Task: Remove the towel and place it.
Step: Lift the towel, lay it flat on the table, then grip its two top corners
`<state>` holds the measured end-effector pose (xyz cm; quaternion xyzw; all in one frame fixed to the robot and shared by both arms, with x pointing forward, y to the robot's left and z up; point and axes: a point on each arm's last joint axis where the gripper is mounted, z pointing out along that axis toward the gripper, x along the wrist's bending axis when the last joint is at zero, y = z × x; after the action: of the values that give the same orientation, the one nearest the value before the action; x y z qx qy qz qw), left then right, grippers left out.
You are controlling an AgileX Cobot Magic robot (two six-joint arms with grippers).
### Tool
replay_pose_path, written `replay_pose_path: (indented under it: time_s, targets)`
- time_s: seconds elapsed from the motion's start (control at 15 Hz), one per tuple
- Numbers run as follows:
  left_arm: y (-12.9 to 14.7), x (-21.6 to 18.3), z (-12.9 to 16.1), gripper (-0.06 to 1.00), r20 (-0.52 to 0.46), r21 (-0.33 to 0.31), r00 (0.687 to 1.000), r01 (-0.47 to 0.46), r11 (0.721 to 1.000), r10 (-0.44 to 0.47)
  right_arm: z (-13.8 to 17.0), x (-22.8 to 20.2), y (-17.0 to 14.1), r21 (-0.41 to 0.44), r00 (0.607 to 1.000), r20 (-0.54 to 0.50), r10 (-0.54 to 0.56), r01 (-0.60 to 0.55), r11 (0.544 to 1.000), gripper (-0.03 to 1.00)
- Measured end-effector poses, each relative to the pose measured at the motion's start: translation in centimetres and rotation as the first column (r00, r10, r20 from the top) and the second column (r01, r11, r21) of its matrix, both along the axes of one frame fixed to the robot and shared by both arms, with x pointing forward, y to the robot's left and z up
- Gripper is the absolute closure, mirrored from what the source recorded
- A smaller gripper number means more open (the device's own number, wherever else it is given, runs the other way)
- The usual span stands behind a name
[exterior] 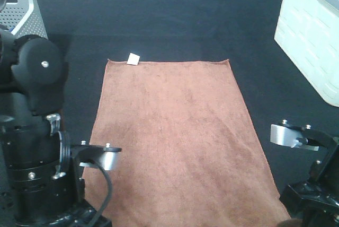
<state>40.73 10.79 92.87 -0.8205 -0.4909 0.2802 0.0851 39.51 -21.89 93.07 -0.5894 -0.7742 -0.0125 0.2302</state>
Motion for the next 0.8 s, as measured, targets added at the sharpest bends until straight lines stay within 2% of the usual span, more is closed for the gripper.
replay_pose_path:
  time_s: [0.13, 0.27, 0.4, 0.47, 0.53, 0.6, 0.8]
  targets:
    - [-0.3, 0.0, 0.1, 0.85, 0.002, -0.007, 1.0, -0.001, 1.0, 0.001, 0.0, -0.1, 0.1, 0.006, 1.0, -0.009, -0.003, 0.003, 1.0, 0.89]
    - [-0.4, -0.1, 0.1, 0.7, 0.003, -0.006, 1.0, 0.004, 1.0, -0.004, 0.1, -0.1, 0.2, 0.019, 1.0, -0.015, -0.011, 0.011, 1.0, 0.79]
    - [-0.9, -0.5, 0.1, 0.41, 0.008, 0.0, 1.0, 0.01, 1.0, -0.01, 0.2, -0.1, 0.4, 0.04, 0.999, -0.019, -0.028, 0.029, 0.999, 0.59]
    - [-1.4, -1.1, 0.1, 0.19, 0.009, 0.007, 1.0, 0.025, 1.0, -0.025, 0.2, 0.0, 0.6, 0.053, 0.999, -0.02, -0.043, 0.044, 0.998, 0.41]
    - [-1.7, -1.5, 0.1, 0.08, 0.009, 0.008, 0.999, 0.041, 0.999, -0.041, 0.2, 0.0, 0.6, 0.056, 0.999, -0.021, -0.046, 0.047, 0.997, 0.31]
    - [-1.9, -1.8, 0.1, 0.04, 0.009, 0.007, 0.998, 0.054, 0.999, -0.054, 0.2, 0.0, 0.6, 0.057, 0.999, -0.02, -0.049, 0.05, 0.997, 0.24]
    - [-2.1, -1.8, 0.2, 0.01, 0.013, 0.005, 0.998, 0.057, 0.998, -0.057, 0.1, 0.3, 0.6, 0.056, 0.998, 0.01, -0.06, 0.059, 0.997, 0.2]
